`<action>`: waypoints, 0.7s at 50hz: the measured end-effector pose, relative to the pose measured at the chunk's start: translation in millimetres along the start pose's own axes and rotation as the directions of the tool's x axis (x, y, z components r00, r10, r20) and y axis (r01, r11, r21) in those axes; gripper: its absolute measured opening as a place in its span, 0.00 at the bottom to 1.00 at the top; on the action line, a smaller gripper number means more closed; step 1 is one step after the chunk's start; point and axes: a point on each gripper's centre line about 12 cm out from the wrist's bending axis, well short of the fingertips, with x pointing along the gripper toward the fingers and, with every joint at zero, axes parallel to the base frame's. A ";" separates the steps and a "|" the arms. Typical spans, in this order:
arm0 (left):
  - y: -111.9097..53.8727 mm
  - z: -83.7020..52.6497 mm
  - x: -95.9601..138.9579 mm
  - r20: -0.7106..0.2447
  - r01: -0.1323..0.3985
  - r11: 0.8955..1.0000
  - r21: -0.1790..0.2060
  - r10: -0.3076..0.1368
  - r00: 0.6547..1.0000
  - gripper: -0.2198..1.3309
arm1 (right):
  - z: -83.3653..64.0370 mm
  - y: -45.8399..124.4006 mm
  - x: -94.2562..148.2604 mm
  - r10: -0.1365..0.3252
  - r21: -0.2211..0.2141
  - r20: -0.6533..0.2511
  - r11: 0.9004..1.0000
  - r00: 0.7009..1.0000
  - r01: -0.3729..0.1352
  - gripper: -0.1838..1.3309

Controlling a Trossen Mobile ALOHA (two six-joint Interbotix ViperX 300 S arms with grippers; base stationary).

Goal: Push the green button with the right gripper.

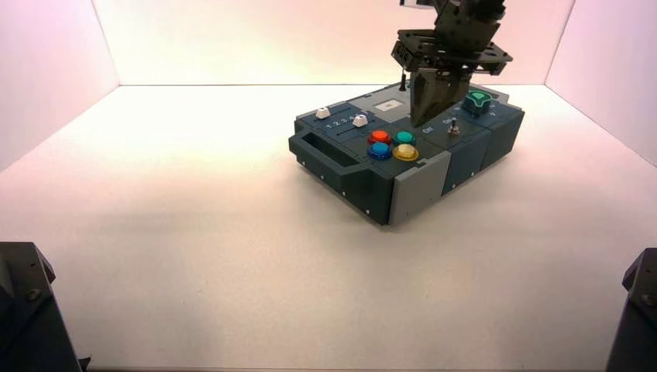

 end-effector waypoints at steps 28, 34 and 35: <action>0.3 0.4 0.3 0.000 -0.002 1.000 -0.002 0.002 1.000 0.04 | 0.4 1.9 9.2 0.020 0.028 -0.024 0.999 1.000 -0.019 0.03; 0.3 0.4 0.3 0.000 -0.002 1.000 -0.002 0.002 1.000 0.04 | 0.1 1.8 10.1 0.020 0.031 -0.026 0.999 0.999 -0.019 0.03; 0.3 0.4 0.3 0.000 -0.002 1.000 -0.002 0.002 1.000 0.04 | 0.1 1.4 10.0 0.021 0.032 -0.026 0.999 0.999 -0.020 0.03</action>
